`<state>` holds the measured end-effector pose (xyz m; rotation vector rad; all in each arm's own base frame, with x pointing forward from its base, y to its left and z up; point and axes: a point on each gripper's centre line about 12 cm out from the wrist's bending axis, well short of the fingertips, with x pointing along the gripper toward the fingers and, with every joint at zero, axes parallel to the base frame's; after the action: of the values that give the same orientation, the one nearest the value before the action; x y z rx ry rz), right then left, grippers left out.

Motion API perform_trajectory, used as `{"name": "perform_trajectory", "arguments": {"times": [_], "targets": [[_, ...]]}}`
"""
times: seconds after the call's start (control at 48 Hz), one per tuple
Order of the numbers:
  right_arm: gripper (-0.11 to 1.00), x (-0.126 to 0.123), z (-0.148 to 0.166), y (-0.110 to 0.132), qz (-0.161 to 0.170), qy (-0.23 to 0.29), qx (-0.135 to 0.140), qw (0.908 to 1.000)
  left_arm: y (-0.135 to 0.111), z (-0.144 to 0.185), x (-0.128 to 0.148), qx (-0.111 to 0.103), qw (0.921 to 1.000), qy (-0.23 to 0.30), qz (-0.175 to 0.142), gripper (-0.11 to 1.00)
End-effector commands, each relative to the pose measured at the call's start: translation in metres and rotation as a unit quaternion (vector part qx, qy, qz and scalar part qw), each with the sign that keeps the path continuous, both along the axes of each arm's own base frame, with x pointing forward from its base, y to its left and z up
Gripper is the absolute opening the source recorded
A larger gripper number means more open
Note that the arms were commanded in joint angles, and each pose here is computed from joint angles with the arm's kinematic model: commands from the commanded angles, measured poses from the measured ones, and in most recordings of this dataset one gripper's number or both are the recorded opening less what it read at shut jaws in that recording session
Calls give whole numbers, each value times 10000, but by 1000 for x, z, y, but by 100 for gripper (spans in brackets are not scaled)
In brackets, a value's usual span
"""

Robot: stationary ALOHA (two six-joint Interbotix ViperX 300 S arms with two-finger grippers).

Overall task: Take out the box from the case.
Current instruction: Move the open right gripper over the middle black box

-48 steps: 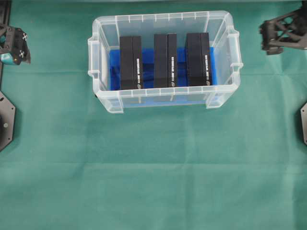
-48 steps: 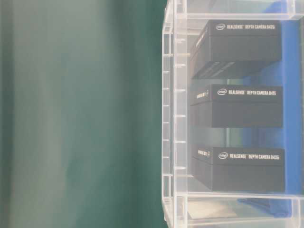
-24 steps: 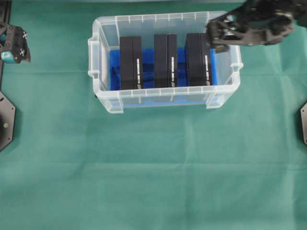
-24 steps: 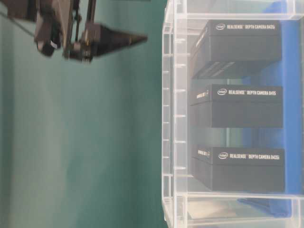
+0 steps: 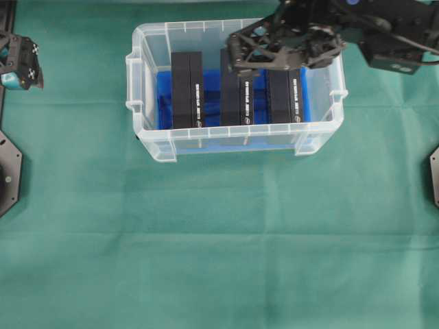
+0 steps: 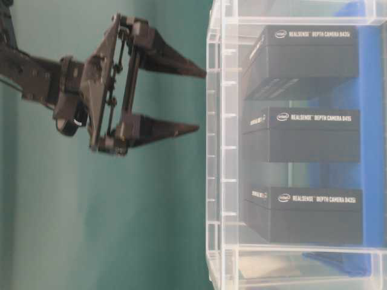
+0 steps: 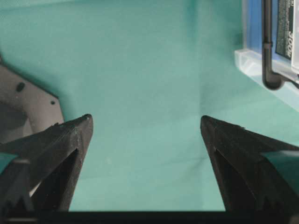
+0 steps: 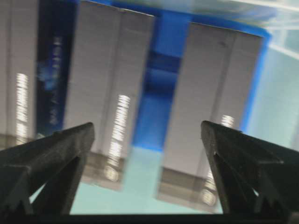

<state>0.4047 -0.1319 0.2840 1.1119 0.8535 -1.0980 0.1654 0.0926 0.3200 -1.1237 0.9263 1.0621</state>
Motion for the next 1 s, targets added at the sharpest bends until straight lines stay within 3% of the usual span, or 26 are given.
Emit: {"name": "perform_trajectory", "arguments": {"times": [0.0, 0.334, 0.98], "targets": [[95, 10, 15, 2, 44, -284, -71, 9996, 2, 9, 1, 81, 9999, -122, 25, 96], [95, 30, 12, 0, 87, -314, -78, 9994, 2, 9, 0, 85, 9999, -128, 32, 96], [95, 31, 9, 1, 99, -270, -61, 9996, 3, 9, -1, 82, 9999, -139, 62, 96]]}}
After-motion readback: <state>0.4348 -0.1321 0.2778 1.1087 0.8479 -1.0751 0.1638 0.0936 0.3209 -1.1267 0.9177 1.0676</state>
